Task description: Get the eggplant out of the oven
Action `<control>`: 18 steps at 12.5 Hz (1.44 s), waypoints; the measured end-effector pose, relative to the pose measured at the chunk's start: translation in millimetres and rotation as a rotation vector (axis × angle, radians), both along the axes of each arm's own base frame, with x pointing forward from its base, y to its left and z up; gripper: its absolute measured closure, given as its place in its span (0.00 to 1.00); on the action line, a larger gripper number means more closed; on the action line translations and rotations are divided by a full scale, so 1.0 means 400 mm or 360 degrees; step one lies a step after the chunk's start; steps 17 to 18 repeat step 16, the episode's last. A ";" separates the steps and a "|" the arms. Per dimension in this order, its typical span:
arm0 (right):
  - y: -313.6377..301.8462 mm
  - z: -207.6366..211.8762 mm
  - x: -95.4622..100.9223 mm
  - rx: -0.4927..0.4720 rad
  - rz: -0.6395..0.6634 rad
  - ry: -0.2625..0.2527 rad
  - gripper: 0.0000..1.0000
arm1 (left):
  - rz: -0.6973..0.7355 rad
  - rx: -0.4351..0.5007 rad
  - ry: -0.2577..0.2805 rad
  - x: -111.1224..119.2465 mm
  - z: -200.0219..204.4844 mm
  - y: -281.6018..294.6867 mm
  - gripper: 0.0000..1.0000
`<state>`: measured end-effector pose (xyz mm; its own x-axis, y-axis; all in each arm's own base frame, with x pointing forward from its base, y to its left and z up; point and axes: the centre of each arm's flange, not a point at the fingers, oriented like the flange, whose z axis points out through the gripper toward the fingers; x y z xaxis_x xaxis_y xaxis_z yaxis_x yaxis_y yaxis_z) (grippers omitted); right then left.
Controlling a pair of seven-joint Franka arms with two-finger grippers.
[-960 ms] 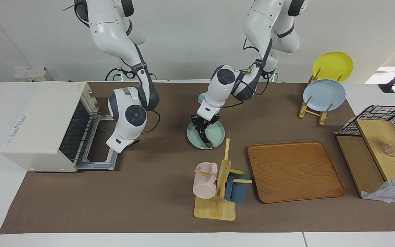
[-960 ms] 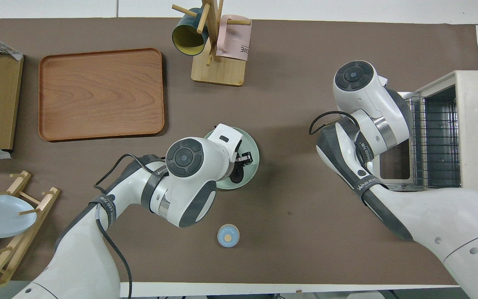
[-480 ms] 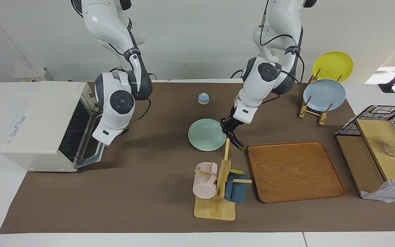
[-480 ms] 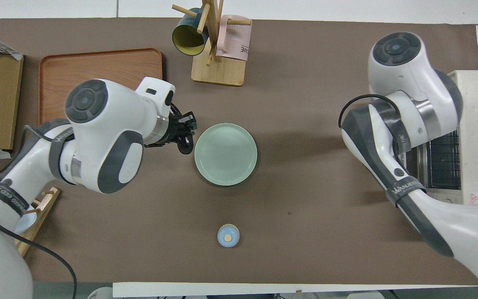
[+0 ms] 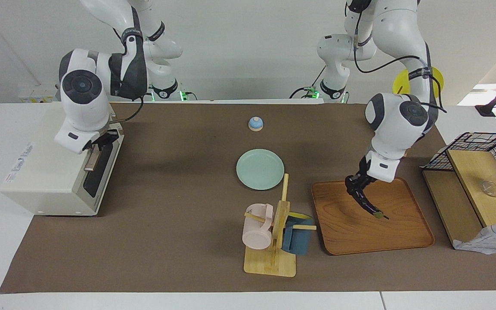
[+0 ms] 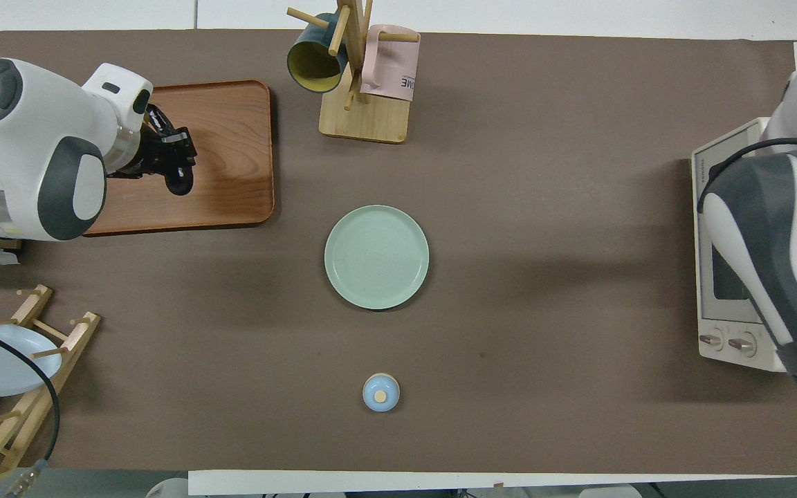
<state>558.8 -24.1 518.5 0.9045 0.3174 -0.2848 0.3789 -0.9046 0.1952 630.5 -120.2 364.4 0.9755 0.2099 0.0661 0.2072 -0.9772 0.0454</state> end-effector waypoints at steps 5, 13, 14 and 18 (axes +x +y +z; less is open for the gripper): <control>-0.068 0.326 -0.137 0.0360 -0.0337 -0.0158 0.19 | -0.0068 0.0090 0.0059 0.032 -0.031 0.048 0.22; -0.049 0.383 -0.135 0.0359 -0.0371 -0.0145 0.00 | -0.0329 0.0053 0.0348 -0.194 0.647 0.252 0.00; -0.051 0.383 -0.134 0.0359 -0.0373 -0.0145 0.00 | -0.0360 0.0054 0.0345 -0.217 0.681 0.248 0.00; -0.052 0.375 -0.128 0.0358 -0.0376 -0.0134 0.00 | -0.0401 0.0062 0.0321 -0.264 0.738 0.225 0.00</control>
